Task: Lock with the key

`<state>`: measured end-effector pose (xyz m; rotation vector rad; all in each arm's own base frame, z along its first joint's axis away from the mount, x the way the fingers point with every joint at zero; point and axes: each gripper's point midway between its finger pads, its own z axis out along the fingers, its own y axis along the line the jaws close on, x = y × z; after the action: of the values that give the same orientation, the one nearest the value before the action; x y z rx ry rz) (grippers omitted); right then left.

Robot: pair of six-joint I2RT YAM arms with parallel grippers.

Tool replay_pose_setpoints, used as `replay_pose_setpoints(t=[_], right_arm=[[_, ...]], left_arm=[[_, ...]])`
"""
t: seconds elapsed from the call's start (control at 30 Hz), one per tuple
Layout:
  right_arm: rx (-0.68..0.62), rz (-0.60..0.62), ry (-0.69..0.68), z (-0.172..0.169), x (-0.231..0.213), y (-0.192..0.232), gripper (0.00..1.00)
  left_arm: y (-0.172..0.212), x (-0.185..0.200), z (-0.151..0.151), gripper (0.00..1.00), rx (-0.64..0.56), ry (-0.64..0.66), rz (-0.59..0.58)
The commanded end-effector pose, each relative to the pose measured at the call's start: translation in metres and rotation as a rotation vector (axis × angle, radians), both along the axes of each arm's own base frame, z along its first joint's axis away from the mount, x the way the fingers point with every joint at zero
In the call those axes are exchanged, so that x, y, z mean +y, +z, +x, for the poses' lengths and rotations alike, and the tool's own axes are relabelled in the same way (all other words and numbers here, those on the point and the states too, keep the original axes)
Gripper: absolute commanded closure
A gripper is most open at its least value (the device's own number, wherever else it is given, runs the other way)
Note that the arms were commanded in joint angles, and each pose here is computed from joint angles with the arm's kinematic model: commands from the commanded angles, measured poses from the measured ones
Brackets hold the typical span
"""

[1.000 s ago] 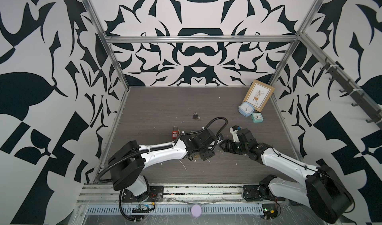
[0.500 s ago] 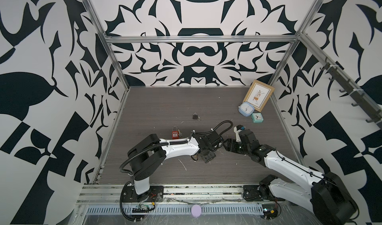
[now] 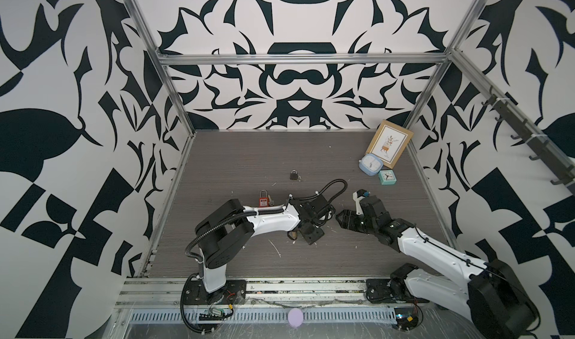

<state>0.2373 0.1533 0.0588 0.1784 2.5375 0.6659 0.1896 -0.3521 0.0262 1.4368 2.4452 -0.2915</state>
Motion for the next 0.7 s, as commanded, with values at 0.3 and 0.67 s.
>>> replay_pose_setpoints(t=[0.3, 0.67], right_arm=[[-0.012, -0.005, -0.023, 0.002, -0.004, 0.002, 0.31], [-0.008, -0.001, -0.024, 0.004, -0.003, 0.002, 0.31]], left_arm=[[-0.018, 0.008, -0.012, 0.45, 0.088, -0.004, 0.010], [-0.024, 0.019, -0.018, 0.44, 0.104, 0.014, 0.032]])
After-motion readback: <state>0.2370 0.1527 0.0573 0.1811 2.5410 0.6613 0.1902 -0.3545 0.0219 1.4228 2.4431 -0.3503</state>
